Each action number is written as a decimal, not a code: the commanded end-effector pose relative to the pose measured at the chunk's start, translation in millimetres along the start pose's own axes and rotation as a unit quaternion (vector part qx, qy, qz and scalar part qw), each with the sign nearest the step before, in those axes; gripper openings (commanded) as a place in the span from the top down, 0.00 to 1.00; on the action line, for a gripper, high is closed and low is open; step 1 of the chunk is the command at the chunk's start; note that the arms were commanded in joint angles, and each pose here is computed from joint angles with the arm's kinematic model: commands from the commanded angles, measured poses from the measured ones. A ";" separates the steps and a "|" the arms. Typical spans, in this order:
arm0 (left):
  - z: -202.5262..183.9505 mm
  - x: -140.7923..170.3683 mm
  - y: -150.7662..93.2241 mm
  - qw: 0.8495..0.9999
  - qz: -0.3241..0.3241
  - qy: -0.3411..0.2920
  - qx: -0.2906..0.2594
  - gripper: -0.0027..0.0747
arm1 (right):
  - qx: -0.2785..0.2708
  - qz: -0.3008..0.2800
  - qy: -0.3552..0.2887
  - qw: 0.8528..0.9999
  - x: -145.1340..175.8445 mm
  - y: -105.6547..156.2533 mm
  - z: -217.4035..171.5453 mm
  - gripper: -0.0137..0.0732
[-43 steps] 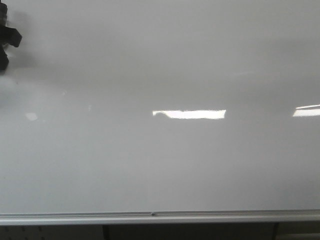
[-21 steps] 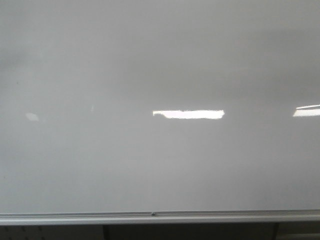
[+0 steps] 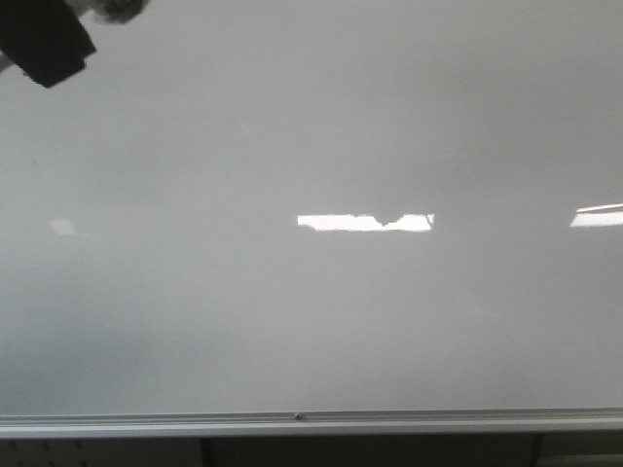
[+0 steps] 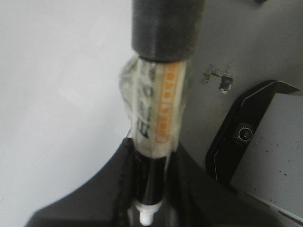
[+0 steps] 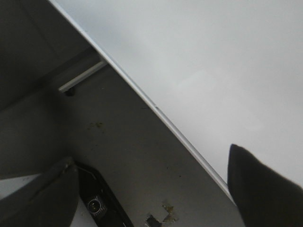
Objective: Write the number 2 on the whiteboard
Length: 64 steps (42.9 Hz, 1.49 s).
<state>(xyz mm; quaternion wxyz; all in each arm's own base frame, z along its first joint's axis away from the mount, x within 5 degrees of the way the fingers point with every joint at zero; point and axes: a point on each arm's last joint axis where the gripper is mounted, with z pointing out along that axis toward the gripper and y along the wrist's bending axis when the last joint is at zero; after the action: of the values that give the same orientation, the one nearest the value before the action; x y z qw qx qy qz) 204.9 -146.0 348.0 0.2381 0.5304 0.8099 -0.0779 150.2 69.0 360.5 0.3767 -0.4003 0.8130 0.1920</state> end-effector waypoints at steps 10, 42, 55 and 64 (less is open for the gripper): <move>20.3 -38.2 -37.7 0.994 0.092 -0.031 0.044 0.99 | -0.098 -0.162 -0.033 0.981 -47.6 17.5 34.0 0.09; 27.5 -44.0 -45.1 0.992 0.113 -0.034 0.051 0.99 | -0.160 -0.208 -0.023 0.965 -82.1 29.9 90.9 0.12; 27.5 -44.0 -45.1 0.992 0.113 -0.034 0.051 0.99 | -0.155 -0.214 -0.018 0.964 -81.2 28.9 91.2 0.43; 27.5 -44.2 -45.1 0.992 0.113 -0.035 0.050 0.99 | -0.155 -0.214 -0.018 0.964 -81.2 29.0 91.2 0.62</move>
<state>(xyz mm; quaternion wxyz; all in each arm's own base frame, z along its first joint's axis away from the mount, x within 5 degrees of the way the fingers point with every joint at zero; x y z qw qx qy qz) 189.9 -209.6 319.7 0.2019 0.6333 0.7408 -0.0966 204.6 183.2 344.9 0.3172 -0.6224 0.6770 0.2318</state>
